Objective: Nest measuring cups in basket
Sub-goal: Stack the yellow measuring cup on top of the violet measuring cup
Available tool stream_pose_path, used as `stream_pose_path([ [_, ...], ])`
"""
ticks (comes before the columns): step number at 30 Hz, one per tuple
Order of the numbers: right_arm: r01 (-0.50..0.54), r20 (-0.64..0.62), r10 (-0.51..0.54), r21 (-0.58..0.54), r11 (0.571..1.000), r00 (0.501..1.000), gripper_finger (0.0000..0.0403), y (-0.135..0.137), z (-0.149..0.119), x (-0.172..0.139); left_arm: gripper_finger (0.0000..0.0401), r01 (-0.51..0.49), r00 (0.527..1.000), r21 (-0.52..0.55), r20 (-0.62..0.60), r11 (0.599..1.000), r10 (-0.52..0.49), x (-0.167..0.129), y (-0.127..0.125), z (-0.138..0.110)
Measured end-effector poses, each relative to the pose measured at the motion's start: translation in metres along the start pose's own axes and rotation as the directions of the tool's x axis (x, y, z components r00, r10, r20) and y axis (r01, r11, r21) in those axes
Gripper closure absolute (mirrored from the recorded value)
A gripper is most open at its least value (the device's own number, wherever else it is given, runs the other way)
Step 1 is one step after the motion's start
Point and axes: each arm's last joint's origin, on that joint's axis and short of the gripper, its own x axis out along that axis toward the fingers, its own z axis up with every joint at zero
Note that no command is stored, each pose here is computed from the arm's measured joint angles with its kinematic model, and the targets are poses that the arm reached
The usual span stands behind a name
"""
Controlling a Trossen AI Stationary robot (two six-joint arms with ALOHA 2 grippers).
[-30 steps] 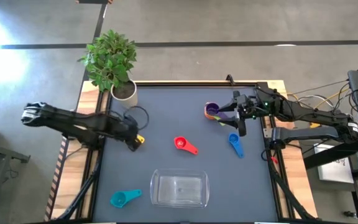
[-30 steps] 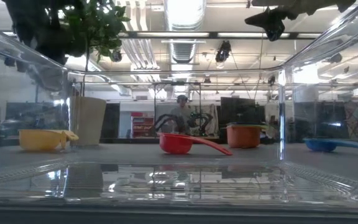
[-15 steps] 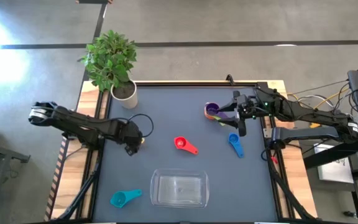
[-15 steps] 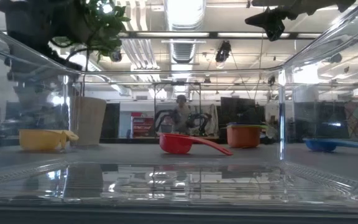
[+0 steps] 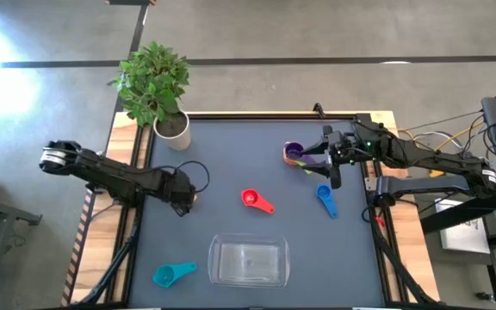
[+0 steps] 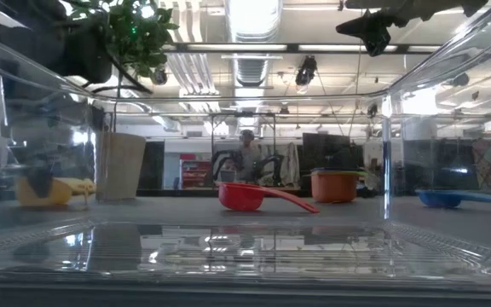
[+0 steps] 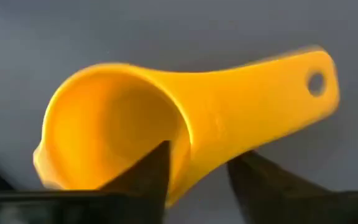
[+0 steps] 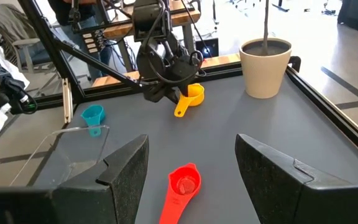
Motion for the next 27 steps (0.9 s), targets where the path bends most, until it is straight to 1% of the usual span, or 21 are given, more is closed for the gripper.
stream_pose_path([
  [3,0.0,0.0,0.0,0.0,1.0,1.0,0.0174,0.0,0.0,0.0,0.0365,0.015,1.0,-0.014,-0.016,1.0,-0.015,0.0,-0.003,0.002],
  [4,0.0,0.0,0.0,0.0,1.0,1.0,0.0174,0.0,0.0,0.0,0.0382,0.019,1.0,-0.028,-0.013,0.999,-0.02,-0.002,-0.004,0.003],
  [5,0.0,0.0,0.0,0.0,1.0,1.0,0.0174,0.0,0.0,0.0,0.0387,0.026,1.0,-0.038,-0.008,0.999,-0.026,-0.004,-0.006,0.005],
  [7,0.0,0.0,0.0,0.0,1.0,1.0,0.0174,0.0,0.0,0.0,0.0391,0.052,0.999,-0.043,0.005,0.998,-0.052,-0.011,-0.011,0.01],
  [10,0.0,0.0,0.0,0.0,1.0,1.0,0.0174,0.0,0.0,0.0,0.0397,0.114,0.992,-0.058,0.053,0.992,-0.111,-0.029,-0.02,0.022],
  [13,0.0,0.0,0.0,-0.01,1.0,1.0,0.0174,0.0,0.0,0.0,0.0398,0.181,0.977,-0.061,0.125,0.982,-0.172,-0.055,-0.03,0.038],
  [16,0.0,-0.001,0.0,-0.058,0.998,1.0,0.0174,0.0,0.0,0.0,0.0399,0.203,0.96,-0.04,0.205,0.978,-0.191,-0.083,-0.041,0.053],
  [19,0.001,-0.021,-0.004,-0.101,0.995,1.0,0.0174,-0.002,-0.002,0.006,0.0399,0.192,0.947,-0.005,0.264,0.981,-0.184,-0.106,-0.052,0.068],
  [22,0.007,-0.057,-0.016,-0.142,0.99,0.998,0.0174,-0.005,-0.007,0.017,0.0399,0.159,0.939,0.048,0.301,0.986,-0.166,-0.121,-0.065,0.084],
  [25,0.03,-0.087,-0.047,-0.188,0.982,0.995,0.0171,-0.008,-0.011,0.031,0.04,0.123,0.933,0.118,0.325,0.985,-0.155,-0.129,-0.082,0.101],
  [27,0.048,-0.105,-0.073,-0.221,0.974,0.992,0.0163,-0.012,-0.015,0.039,0.04,0.081,0.933,0.166,0.334,0.983,-0.133,-0.13,-0.091,0.111],
])
